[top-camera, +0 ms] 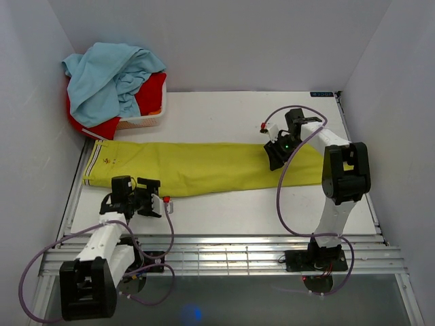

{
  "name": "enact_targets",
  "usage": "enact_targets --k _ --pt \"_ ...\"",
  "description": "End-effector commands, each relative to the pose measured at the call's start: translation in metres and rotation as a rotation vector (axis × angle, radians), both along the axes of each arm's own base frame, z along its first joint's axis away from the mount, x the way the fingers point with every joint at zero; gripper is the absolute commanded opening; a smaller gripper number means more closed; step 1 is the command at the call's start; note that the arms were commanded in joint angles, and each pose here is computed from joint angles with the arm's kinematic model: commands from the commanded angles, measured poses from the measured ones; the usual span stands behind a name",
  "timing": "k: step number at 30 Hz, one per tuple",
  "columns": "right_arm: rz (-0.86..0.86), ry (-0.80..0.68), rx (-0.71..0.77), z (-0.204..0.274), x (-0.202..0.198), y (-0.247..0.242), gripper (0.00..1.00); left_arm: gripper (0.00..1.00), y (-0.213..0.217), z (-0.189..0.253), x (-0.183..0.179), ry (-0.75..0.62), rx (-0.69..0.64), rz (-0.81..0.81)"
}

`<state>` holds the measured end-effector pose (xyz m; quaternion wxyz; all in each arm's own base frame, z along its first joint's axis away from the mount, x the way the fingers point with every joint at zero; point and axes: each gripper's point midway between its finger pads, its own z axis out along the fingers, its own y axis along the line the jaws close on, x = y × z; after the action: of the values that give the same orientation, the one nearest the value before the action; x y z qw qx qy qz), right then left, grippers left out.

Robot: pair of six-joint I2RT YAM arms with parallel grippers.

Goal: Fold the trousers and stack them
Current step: Fold the trousers

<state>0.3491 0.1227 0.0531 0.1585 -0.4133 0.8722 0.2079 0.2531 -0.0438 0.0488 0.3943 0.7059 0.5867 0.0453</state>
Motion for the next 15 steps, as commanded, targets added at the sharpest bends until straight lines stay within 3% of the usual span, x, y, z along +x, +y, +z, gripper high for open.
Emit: enact_targets --k 1,2,5,9,10,11,13,15 --pt "-0.045 -0.040 -0.055 -0.011 0.018 -0.002 0.54 0.94 0.004 0.022 0.024 -0.312 0.103 -0.060" --pt "-0.054 -0.051 -0.068 -0.013 0.024 -0.004 0.53 0.94 0.005 0.034 0.032 -0.390 0.110 -0.055" --pt "-0.058 -0.028 -0.102 -0.027 0.026 -0.009 0.50 0.88 0.008 0.044 0.044 -0.443 0.101 -0.018" --pt "-0.055 -0.030 -0.131 -0.034 0.029 -0.013 0.47 0.55 0.010 0.059 0.065 -0.235 -0.027 0.090" --pt "-0.054 -0.031 -0.135 -0.034 0.029 -0.013 0.47 0.38 -0.002 0.038 0.053 -0.049 -0.094 0.068" --pt "-0.055 -0.036 -0.138 -0.034 0.031 -0.014 0.45 0.34 -0.001 0.071 0.071 -0.062 -0.138 0.068" --pt "-0.059 -0.050 -0.155 -0.034 0.035 -0.017 0.43 0.27 -0.011 0.056 0.059 0.132 -0.199 0.045" --pt "-0.067 -0.062 -0.186 -0.034 0.038 -0.022 0.41 0.20 -0.019 0.070 0.067 0.190 -0.241 0.014"
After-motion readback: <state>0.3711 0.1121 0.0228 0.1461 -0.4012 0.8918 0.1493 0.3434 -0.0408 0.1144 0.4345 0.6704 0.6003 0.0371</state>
